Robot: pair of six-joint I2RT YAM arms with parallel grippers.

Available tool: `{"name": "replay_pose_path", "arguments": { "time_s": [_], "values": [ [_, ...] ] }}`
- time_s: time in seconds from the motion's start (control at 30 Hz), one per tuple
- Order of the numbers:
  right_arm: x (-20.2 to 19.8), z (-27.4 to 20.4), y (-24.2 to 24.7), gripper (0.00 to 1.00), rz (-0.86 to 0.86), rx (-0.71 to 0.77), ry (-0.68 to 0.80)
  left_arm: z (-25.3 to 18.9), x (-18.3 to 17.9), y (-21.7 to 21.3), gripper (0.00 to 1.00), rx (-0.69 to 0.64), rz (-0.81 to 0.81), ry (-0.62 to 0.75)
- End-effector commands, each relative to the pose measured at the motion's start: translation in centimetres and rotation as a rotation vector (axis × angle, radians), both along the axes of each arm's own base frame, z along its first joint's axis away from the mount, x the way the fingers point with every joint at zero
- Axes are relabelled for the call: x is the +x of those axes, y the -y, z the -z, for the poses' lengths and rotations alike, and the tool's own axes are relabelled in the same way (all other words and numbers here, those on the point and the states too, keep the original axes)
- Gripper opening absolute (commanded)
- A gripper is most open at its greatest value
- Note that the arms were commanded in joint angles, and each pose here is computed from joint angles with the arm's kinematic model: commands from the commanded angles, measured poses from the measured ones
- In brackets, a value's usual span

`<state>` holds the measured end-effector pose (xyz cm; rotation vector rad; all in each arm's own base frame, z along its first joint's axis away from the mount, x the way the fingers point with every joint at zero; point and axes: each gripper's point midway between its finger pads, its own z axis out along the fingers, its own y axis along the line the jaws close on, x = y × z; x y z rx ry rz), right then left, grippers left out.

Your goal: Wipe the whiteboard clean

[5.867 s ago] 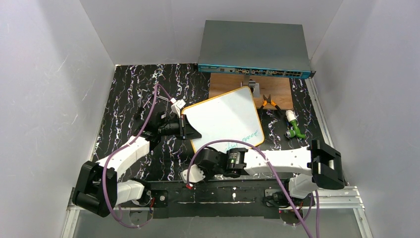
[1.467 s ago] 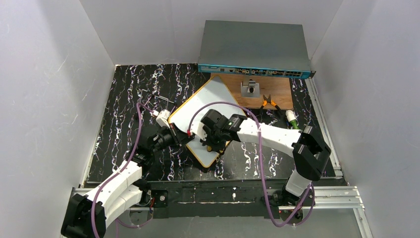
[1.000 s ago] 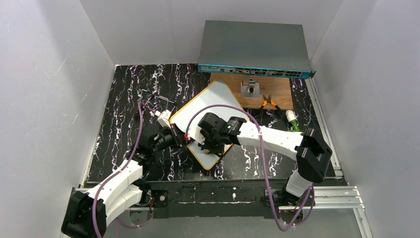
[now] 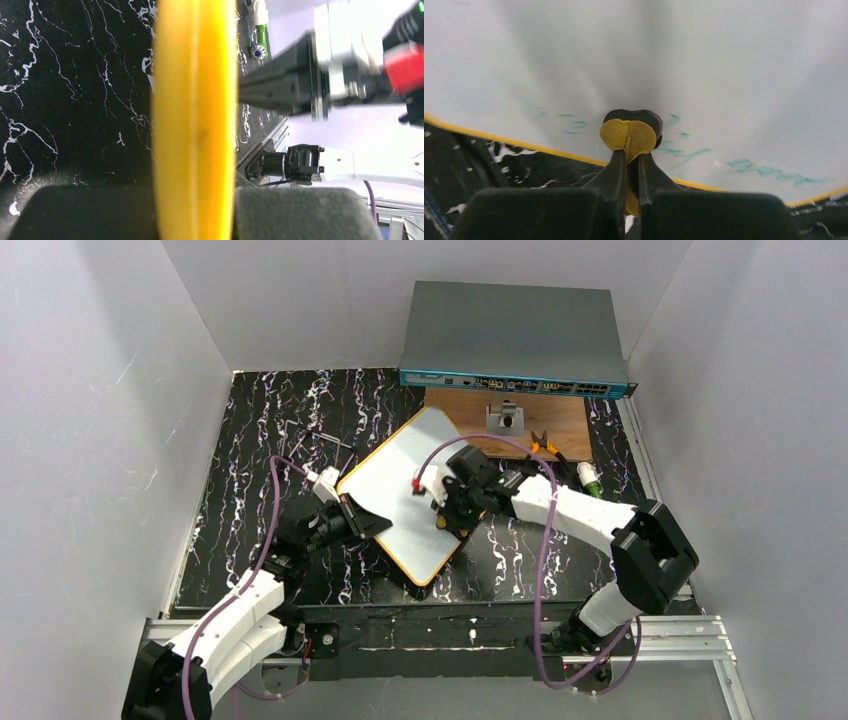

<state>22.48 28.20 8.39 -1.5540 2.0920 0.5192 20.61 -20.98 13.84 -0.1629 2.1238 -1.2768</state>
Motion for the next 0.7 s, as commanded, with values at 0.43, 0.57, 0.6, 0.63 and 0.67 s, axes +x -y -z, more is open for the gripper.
{"name": "replay_pose_path", "arguments": {
  "time_s": [0.43, 0.57, 0.6, 0.63, 0.67],
  "values": [
    [-1.5, 2.1, 0.1, 0.01, -0.044, -0.092, 0.017, -2.5, -1.8, 1.5, 0.00, -0.100, 0.111, 0.032],
    [2.6, 1.6, 3.5, 0.01, 0.132, -0.110, 0.042, -2.7, -2.0, 1.5, 0.00, -0.105, 0.118, 0.039],
    [3.0, 1.6, 3.8, 0.01, 0.151, -0.115, 0.042, -2.8, -1.9, 1.5, 0.00, -0.104, 0.119, 0.040],
    [3.0, 1.8, 4.0, 0.01, 0.157, -0.128, 0.036, -2.8, -1.9, 1.6, 0.00, -0.103, 0.119, 0.038],
    [2.7, 2.0, 3.8, 0.01, 0.147, -0.125, 0.015, -3.0, -1.8, 1.6, 0.00, -0.103, 0.118, 0.042]
  ]
}}
